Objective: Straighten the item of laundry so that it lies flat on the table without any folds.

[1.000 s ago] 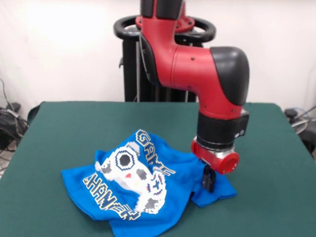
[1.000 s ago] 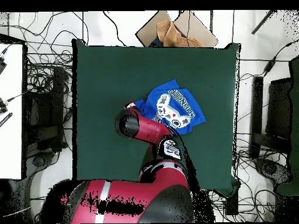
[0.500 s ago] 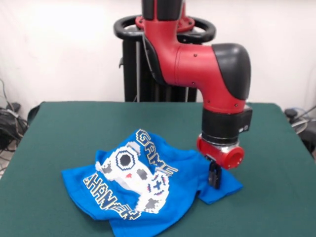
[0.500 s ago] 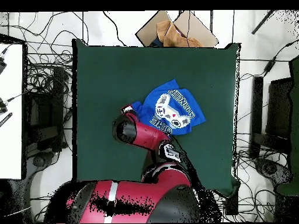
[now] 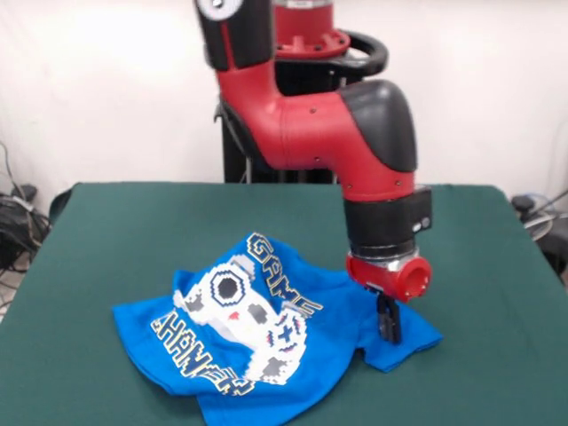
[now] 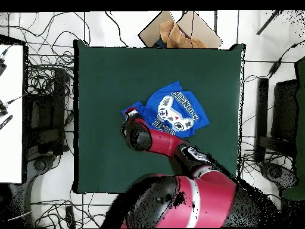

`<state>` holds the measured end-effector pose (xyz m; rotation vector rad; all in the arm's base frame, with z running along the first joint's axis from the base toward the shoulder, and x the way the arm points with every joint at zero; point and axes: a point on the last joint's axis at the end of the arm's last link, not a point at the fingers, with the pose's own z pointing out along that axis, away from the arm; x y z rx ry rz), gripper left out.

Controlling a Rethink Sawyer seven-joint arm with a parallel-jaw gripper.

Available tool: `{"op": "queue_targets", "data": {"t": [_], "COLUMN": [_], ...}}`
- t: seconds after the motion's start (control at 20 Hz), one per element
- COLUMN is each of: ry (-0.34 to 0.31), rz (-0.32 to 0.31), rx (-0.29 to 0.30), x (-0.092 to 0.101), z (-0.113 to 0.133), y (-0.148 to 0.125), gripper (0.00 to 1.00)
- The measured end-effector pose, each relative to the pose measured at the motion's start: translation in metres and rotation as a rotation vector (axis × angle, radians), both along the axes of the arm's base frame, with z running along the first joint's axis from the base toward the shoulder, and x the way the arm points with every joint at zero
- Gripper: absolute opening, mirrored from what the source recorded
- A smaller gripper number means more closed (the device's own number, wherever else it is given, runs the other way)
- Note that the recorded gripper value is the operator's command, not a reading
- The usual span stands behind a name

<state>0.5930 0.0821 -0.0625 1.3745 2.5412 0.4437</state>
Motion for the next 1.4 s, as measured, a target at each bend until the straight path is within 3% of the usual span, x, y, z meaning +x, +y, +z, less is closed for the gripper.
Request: {"op": "queue_targets", "data": {"t": [0.25,0.5,0.9,1.4], "ry": [-0.007,-0.038,-0.104,-0.053], "rz": [-0.027,-0.044,-0.059,-0.025], "rx": [0.072,0.121,0.244,0.371], "x": [0.0,0.004,0.006,-0.018], "z": [-0.001,-0.002,-0.008,-0.012], "y": [-0.005,0.01,0.074,0.154], "gripper": [0.0,0.0,0.0,0.0]}}
